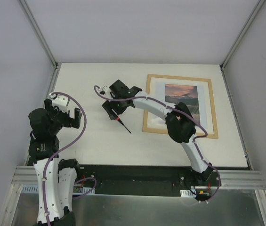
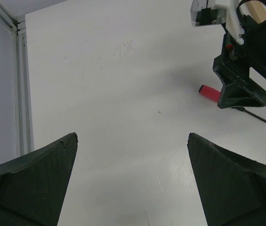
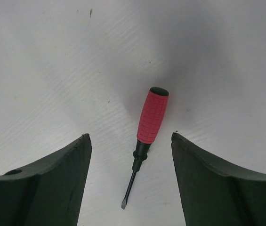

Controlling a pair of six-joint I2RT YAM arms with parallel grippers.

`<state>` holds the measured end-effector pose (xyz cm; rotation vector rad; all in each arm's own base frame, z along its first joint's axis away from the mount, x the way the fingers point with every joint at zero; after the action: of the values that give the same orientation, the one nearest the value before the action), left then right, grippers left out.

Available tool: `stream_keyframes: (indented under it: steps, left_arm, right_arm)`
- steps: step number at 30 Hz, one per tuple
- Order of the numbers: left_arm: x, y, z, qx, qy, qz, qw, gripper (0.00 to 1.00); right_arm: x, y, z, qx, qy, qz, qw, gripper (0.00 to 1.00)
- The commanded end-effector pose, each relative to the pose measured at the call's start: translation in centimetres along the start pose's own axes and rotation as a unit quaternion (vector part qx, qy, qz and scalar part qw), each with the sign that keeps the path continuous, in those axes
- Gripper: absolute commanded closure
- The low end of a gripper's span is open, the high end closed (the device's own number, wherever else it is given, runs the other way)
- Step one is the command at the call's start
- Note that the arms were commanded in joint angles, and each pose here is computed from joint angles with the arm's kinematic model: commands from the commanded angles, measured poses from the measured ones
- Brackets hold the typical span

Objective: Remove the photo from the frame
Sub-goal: Pick up the screwdriver from the center of the board.

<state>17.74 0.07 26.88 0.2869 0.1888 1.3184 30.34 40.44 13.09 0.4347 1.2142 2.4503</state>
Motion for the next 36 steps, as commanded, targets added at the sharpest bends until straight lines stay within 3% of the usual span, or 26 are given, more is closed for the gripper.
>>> stream_keyframes:
  steps: [1, 20, 30, 32, 36]
  left_arm:
    - [-0.3, -0.2, 0.0, -0.011, 0.008, -0.018, 1.000, 0.01]
    - [-0.5, -0.4, -0.6, -0.010, 0.014, -0.033, 0.999, 0.01]
    - [-0.4, -0.1, -0.6, -0.015, 0.017, -0.032, 0.999, 0.01]
    - [-0.4, -0.1, -0.6, -0.016, 0.019, -0.031, 0.999, 0.01]
    - [-0.4, 0.0, -0.6, -0.019, 0.019, -0.032, 0.999, 0.01]
  right_arm:
    - [0.4, -0.8, 0.8, 0.000, -0.014, 0.008, 1.000, 0.30]
    - [-0.5, -3.9, -0.5, 0.044, -0.020, -0.018, 0.999, 0.33]
    - [-0.6, -4.4, -1.2, 0.059, -0.020, -0.031, 0.998, 0.41]
    - [-0.6, -4.6, -1.3, 0.063, -0.021, -0.034, 0.997, 0.46]
    - [-0.2, -4.3, -1.4, 0.066, -0.012, -0.040, 0.997, 0.68]
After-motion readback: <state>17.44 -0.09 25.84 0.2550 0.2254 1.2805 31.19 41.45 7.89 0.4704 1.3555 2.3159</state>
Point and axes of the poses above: each gripper's point midway between its finger pads, its own y axis back along the fingers, its own x axis along the line the jaws close on, z = x × y, the point moved 6 cm from there along y, back along the fingers, and after that the axes turned 4 degrees about y, right-handed, at the moved point
